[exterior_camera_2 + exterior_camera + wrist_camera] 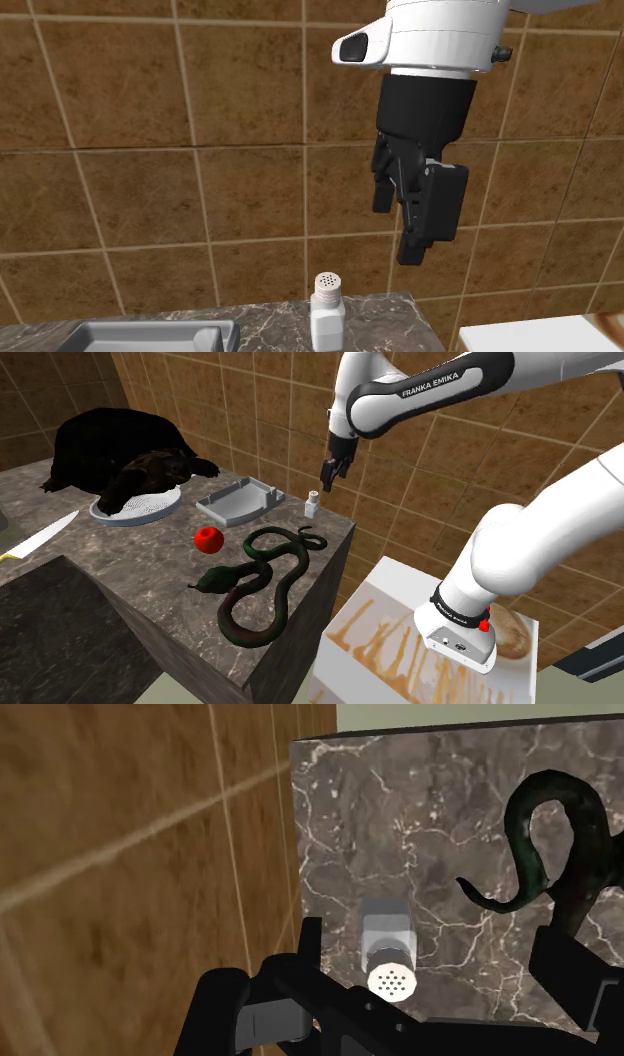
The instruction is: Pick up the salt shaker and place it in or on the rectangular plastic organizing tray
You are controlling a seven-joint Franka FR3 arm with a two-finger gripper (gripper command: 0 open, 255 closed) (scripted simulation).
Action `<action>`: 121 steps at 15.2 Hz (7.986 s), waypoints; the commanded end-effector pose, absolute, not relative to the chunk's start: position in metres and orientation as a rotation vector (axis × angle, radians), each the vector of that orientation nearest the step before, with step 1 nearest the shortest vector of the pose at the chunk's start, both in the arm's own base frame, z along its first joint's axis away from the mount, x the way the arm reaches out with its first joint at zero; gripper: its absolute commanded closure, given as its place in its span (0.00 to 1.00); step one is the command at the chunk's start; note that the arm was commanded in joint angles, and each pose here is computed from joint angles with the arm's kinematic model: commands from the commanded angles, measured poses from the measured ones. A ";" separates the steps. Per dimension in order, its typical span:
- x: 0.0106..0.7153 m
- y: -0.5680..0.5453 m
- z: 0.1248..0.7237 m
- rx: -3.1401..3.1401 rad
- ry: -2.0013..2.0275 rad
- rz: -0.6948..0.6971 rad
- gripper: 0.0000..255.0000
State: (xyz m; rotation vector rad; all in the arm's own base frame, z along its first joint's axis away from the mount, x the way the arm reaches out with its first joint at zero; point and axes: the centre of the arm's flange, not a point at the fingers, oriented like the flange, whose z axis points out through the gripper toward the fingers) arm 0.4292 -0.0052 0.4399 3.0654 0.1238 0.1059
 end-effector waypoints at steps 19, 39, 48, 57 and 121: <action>0.480 0.000 0.338 3.027 0.232 0.148 0.00; 0.480 0.000 0.380 3.027 0.232 0.148 1.00; 0.480 0.000 0.427 3.027 0.232 0.148 1.00; 0.480 0.000 0.475 3.027 0.232 0.148 1.00; 0.662 0.151 0.489 3.027 0.232 0.148 0.00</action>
